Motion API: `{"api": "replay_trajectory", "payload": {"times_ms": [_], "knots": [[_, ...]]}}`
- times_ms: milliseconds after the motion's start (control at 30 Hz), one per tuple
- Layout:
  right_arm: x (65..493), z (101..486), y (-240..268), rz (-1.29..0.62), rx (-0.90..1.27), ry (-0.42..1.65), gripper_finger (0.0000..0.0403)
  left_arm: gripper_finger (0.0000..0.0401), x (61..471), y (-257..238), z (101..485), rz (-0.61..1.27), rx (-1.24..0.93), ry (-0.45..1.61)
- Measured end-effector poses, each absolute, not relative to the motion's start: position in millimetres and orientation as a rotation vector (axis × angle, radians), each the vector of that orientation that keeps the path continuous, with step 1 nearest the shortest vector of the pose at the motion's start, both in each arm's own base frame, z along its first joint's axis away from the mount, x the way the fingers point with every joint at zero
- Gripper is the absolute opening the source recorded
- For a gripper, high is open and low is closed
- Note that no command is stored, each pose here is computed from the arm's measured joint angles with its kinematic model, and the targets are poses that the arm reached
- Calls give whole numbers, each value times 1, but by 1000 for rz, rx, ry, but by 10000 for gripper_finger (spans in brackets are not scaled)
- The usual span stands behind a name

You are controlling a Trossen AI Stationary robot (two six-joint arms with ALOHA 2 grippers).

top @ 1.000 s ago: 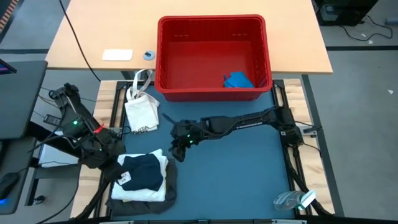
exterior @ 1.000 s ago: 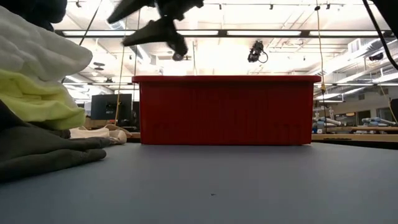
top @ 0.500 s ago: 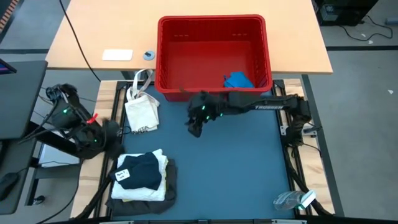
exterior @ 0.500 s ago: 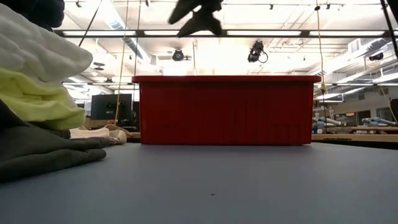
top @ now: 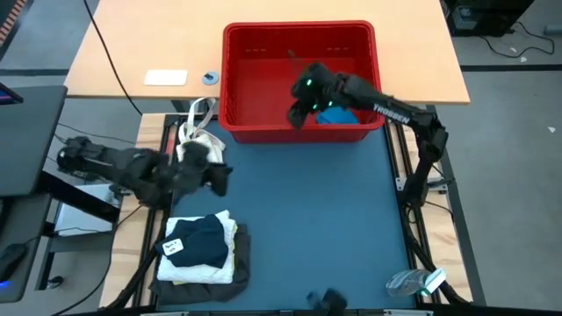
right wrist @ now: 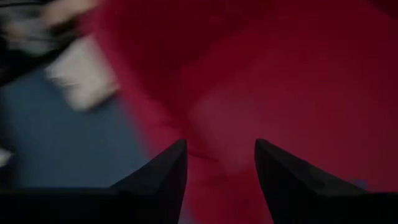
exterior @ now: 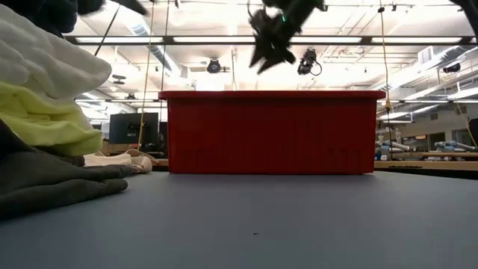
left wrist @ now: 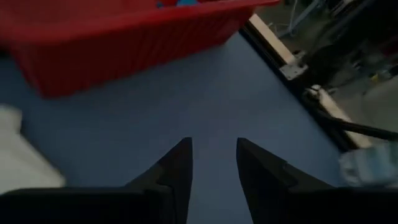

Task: Fold laundry
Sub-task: Remove the blue shorts from the bin

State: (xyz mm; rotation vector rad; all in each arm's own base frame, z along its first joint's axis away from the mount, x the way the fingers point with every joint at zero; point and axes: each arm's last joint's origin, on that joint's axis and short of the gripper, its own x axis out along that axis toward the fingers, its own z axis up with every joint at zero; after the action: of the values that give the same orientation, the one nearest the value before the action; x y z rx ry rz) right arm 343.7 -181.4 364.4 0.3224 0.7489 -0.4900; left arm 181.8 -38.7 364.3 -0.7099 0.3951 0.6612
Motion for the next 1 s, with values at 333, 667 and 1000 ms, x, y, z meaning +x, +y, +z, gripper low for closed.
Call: {"api": "replay_trajectory", "payload": {"times_ms": [333,667,1000], "knots": [[284,339,-275,-675,451,842,192,127,255,92,353,568,-538,369],[256,294,-291,-688,564,1035,192,127,275,236,282,415,-688,295],[241,242,-318,-712,478,1178,206,127,285,265,234,365,-752,348]]}}
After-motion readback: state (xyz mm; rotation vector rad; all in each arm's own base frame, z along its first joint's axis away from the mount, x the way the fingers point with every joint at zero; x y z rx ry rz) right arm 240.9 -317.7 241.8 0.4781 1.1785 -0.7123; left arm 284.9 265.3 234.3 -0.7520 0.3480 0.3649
